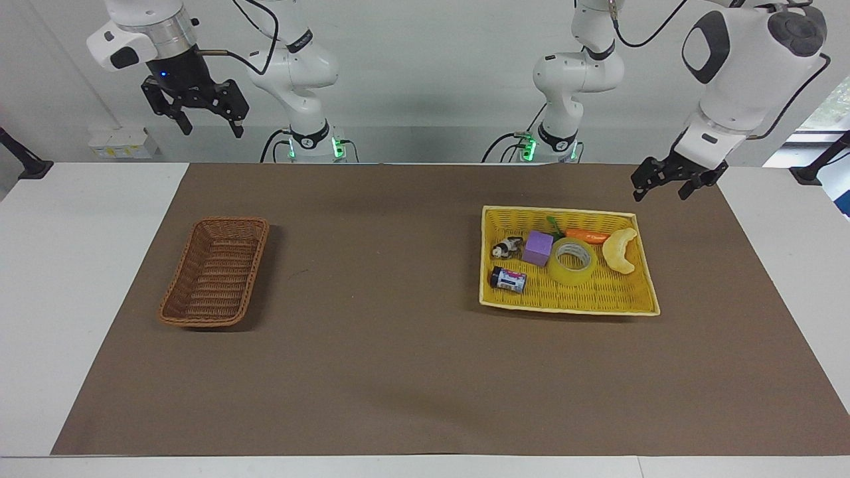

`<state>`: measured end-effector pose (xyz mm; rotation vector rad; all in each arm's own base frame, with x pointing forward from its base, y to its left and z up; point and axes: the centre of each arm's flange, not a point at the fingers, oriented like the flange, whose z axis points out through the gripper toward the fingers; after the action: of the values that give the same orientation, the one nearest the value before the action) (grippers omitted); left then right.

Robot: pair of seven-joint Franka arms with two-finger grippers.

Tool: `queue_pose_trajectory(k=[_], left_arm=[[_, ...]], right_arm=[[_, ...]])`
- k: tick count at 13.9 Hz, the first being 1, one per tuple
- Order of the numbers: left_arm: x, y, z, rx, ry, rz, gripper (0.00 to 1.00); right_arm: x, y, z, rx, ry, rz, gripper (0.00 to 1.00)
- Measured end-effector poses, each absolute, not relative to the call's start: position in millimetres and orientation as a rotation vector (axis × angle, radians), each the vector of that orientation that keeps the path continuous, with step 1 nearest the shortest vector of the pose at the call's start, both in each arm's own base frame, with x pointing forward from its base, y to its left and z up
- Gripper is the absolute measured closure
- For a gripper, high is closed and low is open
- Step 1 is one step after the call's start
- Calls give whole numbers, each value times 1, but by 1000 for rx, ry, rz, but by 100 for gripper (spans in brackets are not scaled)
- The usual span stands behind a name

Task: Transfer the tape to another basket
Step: 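Reach the left gripper into the yellow basket and grasp the tape roll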

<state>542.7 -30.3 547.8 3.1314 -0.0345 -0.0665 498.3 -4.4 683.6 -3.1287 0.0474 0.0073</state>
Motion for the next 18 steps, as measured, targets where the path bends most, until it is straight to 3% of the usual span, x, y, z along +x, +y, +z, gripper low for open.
queue_pose_trajectory(k=[8, 12, 15, 16, 18], left_arm=[[532, -44, 435, 3132, -77, -40, 0], [531, -69, 359, 3128, -135, -10, 0], [528, -81, 322, 3129, -144, -46, 4], [526, -82, 317, 3129, -148, -54, 11], [524, -82, 315, 3130, -147, -71, 38]], right_arm=[[500, -3, 677, -3119, -3, 14, 0], [500, -3, 677, -3118, -5, 9, 0], [501, -3, 677, -3118, -5, 6, 0], [501, -3, 677, -3118, -5, 5, 0], [501, -3, 677, -3118, -5, 5, 0]])
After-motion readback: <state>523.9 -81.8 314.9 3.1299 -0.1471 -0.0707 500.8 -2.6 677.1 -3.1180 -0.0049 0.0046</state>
